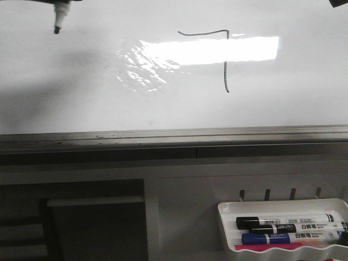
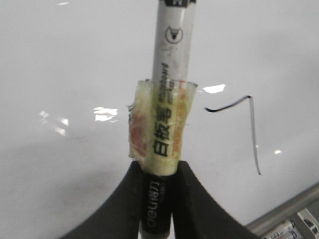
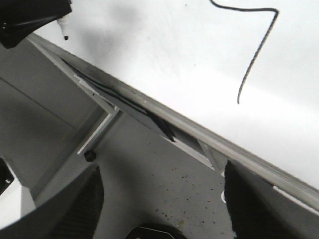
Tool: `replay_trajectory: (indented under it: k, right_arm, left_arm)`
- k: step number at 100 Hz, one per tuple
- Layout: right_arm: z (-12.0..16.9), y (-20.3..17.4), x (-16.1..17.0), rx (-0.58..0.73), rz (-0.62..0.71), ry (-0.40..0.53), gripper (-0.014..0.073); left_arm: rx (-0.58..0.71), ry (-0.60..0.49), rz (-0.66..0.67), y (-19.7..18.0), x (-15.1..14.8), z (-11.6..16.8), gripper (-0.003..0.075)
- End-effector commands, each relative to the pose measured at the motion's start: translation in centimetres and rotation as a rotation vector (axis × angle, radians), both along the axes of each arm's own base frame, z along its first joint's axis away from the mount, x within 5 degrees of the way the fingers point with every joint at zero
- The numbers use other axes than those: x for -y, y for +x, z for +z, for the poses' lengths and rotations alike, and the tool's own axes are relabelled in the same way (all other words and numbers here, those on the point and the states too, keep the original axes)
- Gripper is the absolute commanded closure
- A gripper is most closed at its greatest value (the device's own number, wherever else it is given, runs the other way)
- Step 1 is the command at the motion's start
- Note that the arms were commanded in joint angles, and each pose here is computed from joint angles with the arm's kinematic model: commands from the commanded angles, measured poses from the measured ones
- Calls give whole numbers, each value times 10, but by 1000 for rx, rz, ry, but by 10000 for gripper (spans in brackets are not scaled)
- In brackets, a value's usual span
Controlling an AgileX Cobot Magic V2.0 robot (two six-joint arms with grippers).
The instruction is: Write number 7 on whiteboard
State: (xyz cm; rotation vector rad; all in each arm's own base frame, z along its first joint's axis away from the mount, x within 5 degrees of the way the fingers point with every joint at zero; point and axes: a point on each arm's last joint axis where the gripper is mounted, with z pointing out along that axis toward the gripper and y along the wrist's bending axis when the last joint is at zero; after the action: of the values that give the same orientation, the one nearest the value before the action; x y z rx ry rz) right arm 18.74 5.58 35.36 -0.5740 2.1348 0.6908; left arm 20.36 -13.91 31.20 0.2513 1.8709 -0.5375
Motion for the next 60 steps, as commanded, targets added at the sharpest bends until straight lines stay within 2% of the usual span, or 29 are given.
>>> replay_trajectory:
  k: [1,13,42,60]
  right_arm:
    - [12,-1,0,66,-48,68,139]
    - [11,0,-1,57,-55,99,139]
    - [10,0,-1,55,-56,98,139]
    - [10,0,-1,50,-48,99,139]
  left_arm:
    - [-36,-101,104,5,-11,5,741]
    - [-82,-103,142,17,-10,-3,741]
    - [-122,-68,162,52,9,-13,741]
    - [-144,-45,175,60,13,-23,741]
